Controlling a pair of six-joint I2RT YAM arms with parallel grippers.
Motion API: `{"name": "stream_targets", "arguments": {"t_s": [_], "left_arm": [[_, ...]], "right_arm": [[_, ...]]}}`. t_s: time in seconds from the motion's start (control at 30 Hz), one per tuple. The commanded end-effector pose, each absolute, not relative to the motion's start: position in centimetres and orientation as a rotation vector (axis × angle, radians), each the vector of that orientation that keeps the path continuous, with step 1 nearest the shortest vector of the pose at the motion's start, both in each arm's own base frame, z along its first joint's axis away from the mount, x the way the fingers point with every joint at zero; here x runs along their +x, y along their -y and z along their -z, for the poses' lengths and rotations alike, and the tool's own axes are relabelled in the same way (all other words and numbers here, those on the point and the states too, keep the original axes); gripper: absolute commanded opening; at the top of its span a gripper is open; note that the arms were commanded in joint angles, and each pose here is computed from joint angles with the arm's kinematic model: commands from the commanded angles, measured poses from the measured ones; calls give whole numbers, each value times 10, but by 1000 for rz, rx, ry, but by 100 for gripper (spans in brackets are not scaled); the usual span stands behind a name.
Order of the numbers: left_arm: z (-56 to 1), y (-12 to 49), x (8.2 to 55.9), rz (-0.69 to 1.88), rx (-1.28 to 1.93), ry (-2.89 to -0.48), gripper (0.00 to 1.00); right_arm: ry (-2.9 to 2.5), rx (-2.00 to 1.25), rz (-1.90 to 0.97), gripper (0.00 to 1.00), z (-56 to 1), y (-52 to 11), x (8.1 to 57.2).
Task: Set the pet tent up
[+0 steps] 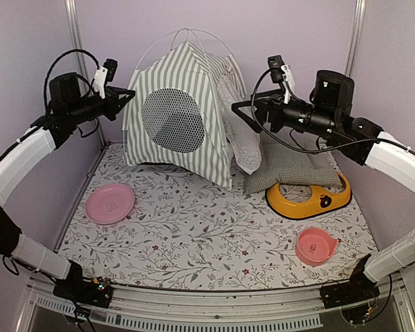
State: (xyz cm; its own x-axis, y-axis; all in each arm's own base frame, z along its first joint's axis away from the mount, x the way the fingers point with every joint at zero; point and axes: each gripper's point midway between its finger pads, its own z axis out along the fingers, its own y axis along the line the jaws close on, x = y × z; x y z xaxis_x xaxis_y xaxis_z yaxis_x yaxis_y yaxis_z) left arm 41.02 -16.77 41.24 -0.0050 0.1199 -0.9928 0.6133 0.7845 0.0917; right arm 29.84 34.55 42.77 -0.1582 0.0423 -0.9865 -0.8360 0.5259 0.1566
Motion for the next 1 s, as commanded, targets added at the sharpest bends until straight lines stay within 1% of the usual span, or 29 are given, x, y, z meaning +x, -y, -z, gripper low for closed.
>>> {"name": "stream_targets", "arguments": {"t_s": [0.0, 0.07, 0.17, 0.2, 0.23, 0.27, 0.3, 0.33, 0.37, 0.43, 0.53, 0.6, 0.8, 0.9, 0.97], "left_arm": [[-433, 172, 400, 539, 846, -1341, 0], [-427, 162, 404, 575, 877, -1326, 0], [-415, 147, 426, 524, 848, -1367, 0], [-411, 139, 437, 494, 808, -1395, 14], [-408, 128, 449, 464, 743, -1432, 38], [-407, 114, 460, 426, 662, -1464, 57], [-407, 102, 469, 395, 584, -1485, 69], [-408, 91, 475, 358, 513, -1502, 75], [-408, 84, 478, 328, 465, -1510, 79], [-407, 72, 480, 284, 355, -1532, 82], [-398, 73, 467, 272, 230, -1584, 81], [-388, 90, 450, 289, 188, -1607, 79], [-351, 140, 392, 345, 10, -1694, 77], [-336, 171, 363, 384, -47, -1731, 77], [-322, 184, 351, 356, -84, -1766, 78]], "right_arm": [[-1534, -573, -776, 99, -440, -296, 316], [-1550, -511, -738, 99, -434, -277, 326], [-1585, -434, -712, 99, -418, -256, 343], [-1599, -423, -711, 99, -411, -255, 346], [-1614, -416, -713, 99, -404, -255, 349], [-1634, -417, -711, 99, -396, -257, 352], [-1647, -416, -712, 99, -391, -258, 354], [-1656, -414, -715, 99, -387, -260, 356], [-1683, -420, -716, 99, -375, -262, 358], [-1709, -420, -724, 99, -363, -265, 362], [-1739, -418, -723, 99, -351, -269, 368], [-1758, -416, -714, 99, -342, -271, 373], [-1786, -438, -719, 99, -327, -279, 380], [-1788, -450, -725, 99, -324, -281, 381], [-1787, -455, -734, 99, -322, -282, 380]]}}
